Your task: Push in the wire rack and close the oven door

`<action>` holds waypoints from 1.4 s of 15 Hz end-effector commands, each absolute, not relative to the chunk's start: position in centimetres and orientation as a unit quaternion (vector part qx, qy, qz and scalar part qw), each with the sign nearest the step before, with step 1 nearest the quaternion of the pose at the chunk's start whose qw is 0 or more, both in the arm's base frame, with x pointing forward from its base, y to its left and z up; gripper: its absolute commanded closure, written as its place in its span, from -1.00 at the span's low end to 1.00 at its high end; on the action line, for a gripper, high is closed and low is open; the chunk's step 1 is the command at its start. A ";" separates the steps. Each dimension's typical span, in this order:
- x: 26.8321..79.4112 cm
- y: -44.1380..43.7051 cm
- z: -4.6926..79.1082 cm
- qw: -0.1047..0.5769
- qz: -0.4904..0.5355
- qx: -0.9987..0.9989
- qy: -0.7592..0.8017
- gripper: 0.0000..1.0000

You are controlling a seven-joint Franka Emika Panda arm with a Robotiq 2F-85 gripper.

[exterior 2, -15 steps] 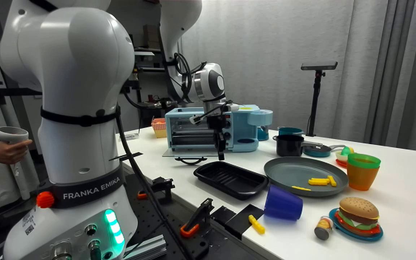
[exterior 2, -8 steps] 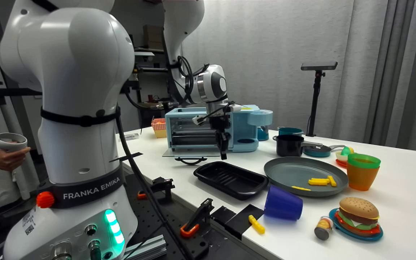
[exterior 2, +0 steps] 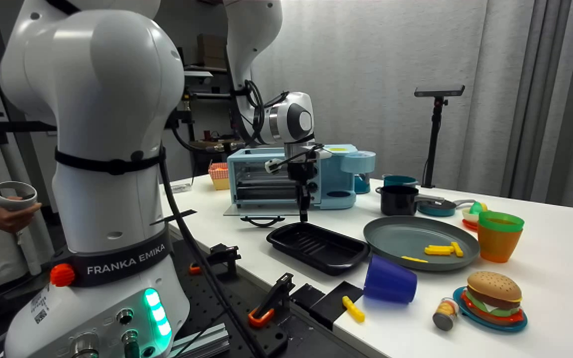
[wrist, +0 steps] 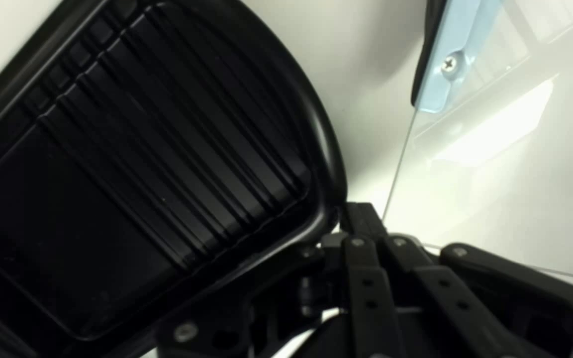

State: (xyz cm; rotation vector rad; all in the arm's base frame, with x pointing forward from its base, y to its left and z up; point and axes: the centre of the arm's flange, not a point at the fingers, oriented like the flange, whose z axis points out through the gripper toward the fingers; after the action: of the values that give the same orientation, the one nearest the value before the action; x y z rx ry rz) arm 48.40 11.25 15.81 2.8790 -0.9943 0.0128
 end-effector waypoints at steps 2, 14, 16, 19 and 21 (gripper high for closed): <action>48.8 11.8 15.3 0.009 -0.011 0.938 -0.345 1.00; 45.8 10.1 19.4 -0.053 -0.020 0.914 -0.402 1.00; 44.7 9.9 20.7 -0.064 -0.010 0.908 -0.413 1.00; 43.4 9.7 22.6 -0.077 0.006 0.903 -0.422 1.00; 42.6 9.5 23.7 -0.085 0.017 0.901 -0.426 1.00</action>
State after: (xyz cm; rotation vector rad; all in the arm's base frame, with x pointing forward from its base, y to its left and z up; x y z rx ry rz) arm 45.16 10.39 21.13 2.9665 -1.3766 -0.0069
